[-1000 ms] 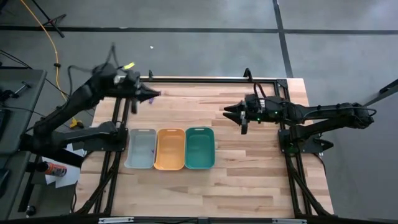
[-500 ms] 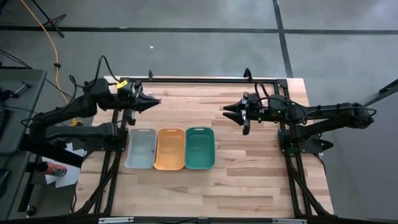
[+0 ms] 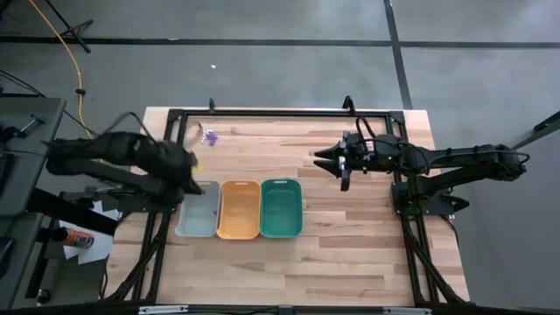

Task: Sort Halloween decoration
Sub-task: Put the purple witch hat toy into the white bin

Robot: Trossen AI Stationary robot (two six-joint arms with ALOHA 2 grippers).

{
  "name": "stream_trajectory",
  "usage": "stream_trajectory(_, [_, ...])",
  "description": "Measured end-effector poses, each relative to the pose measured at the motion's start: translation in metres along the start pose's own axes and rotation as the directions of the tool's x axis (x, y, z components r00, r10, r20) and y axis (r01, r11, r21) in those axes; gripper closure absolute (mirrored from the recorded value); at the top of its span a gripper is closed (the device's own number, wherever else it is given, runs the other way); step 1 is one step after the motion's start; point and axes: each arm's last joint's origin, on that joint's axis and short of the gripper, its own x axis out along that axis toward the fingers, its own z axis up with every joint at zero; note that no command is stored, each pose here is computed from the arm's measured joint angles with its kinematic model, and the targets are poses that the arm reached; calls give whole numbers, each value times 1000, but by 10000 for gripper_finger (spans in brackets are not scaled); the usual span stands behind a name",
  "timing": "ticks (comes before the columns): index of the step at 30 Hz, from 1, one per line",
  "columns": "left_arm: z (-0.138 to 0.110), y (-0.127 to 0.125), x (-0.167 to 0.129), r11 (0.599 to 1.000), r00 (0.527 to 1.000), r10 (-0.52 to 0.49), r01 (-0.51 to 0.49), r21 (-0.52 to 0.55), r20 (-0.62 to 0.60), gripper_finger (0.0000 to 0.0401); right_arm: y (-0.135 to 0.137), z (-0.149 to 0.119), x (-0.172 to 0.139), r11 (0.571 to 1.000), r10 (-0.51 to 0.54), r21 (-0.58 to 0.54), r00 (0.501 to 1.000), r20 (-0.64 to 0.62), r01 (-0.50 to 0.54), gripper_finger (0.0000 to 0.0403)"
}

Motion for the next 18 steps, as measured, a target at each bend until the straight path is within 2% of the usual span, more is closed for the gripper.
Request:
stream_trajectory(4, [-20, 4, 30, 994, 990, 109, -106, 37, -85, 401, -1, -1, 0, 1000, -14, -1, 1000, -14, 14, 269])
stream_trajectory(8, [-37, 15, 57, 970, 959, 241, -233, 71, -147, 401, -2, -2, 0, 999, -40, -1, 999, -9, 40, 269])
stream_trajectory(14, [-47, 23, 85, 958, 940, 271, -242, 154, -207, 401, -2, -3, 0, 998, -58, -3, 998, -17, 58, 270])
stream_trajectory(18, [-46, 24, 102, 953, 926, 287, -251, 167, -244, 401, -3, -5, 0, 998, -67, -7, 997, -46, 67, 270])
